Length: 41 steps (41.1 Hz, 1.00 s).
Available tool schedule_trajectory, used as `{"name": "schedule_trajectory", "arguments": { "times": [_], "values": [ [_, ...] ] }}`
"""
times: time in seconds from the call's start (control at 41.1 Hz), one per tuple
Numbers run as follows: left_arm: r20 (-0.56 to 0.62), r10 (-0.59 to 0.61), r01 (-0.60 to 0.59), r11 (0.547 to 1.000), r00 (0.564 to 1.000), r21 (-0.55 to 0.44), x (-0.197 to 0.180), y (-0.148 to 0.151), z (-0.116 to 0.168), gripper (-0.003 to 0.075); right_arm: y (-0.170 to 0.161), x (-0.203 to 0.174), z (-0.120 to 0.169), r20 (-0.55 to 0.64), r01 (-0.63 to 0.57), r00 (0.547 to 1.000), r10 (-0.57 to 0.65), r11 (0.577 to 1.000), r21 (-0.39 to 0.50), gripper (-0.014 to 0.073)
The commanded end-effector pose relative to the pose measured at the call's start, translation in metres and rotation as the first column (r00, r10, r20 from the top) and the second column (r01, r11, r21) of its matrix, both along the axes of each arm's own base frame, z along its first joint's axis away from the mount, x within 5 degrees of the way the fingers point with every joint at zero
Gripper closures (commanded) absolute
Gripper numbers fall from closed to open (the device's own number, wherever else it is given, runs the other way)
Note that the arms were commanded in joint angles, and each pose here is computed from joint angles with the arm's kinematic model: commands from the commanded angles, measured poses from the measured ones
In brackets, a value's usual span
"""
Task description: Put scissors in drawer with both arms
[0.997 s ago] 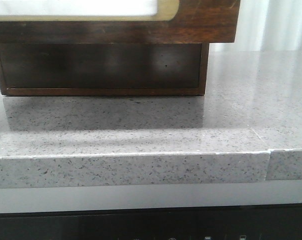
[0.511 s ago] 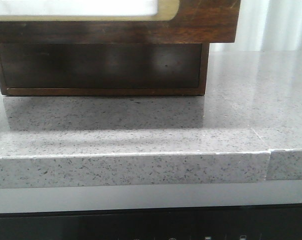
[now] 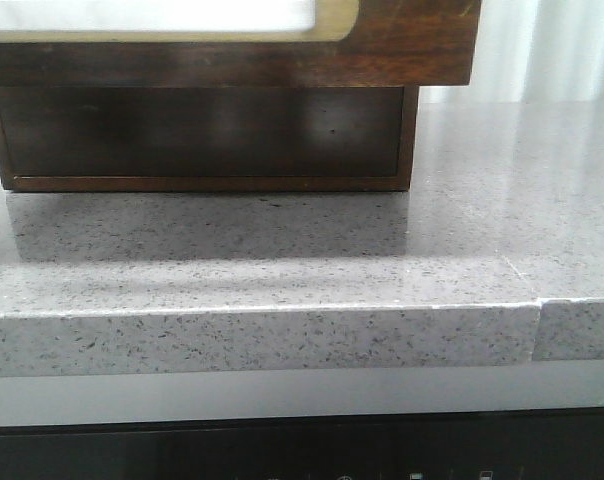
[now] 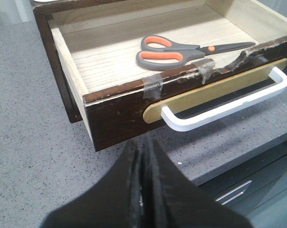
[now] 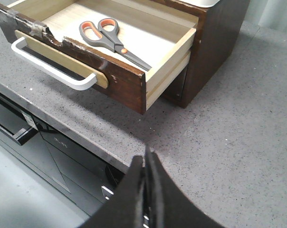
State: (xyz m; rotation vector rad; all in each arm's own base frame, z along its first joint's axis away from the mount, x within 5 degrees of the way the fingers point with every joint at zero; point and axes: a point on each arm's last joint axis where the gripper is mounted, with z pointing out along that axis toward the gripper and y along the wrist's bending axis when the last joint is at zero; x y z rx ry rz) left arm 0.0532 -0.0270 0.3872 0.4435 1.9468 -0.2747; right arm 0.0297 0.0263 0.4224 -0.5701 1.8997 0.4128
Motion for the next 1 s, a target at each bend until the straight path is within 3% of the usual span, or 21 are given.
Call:
{"name": "schedule_trajectory", "arguments": {
  "times": [0.0, 0.243, 0.389, 0.559, 0.681, 0.973],
  "values": [
    [0.081, 0.0, 0.005, 0.998, 0.997, -0.057, 0.001, -0.001, 0.014, 0.0741, 0.0, 0.002, 0.012, 0.078, 0.01, 0.997, -0.014, 0.999, 0.047, 0.0664],
    [0.106, 0.006, -0.001, 0.999, 0.994, -0.043, -0.002, 0.001, 0.013, 0.0741, 0.0, 0.002, 0.012, 0.078, 0.01, 0.997, -0.014, 0.999, 0.047, 0.0664],
    [0.176, 0.109, -0.107, 0.994, 0.978, -0.023, -0.001, 0.009, -0.007, 0.0741, 0.0, 0.002, 0.012, 0.077, 0.01, 0.997, -0.014, 0.999, 0.047, 0.0664],
    [0.293, 0.238, -0.226, 0.971, 0.926, -0.075, 0.003, 0.016, -0.056, 0.0741, 0.0, 0.002, 0.012, 0.077, 0.01, 0.997, -0.014, 0.999, 0.047, 0.0664],
    [0.386, 0.317, -0.29, 0.948, 0.866, -0.129, 0.001, 0.021, -0.097, 0.0741, 0.0, 0.002, 0.012, 0.077, 0.01, 0.997, -0.014, 0.999, 0.047, 0.0664],
    [0.423, 0.418, -0.367, 0.908, 0.804, -0.202, 0.001, 0.026, -0.172, 0.0741, 0.0, 0.002, 0.012, 0.077, 0.01, 0.997, -0.014, 0.999, 0.046, 0.0664]
  ]
}}
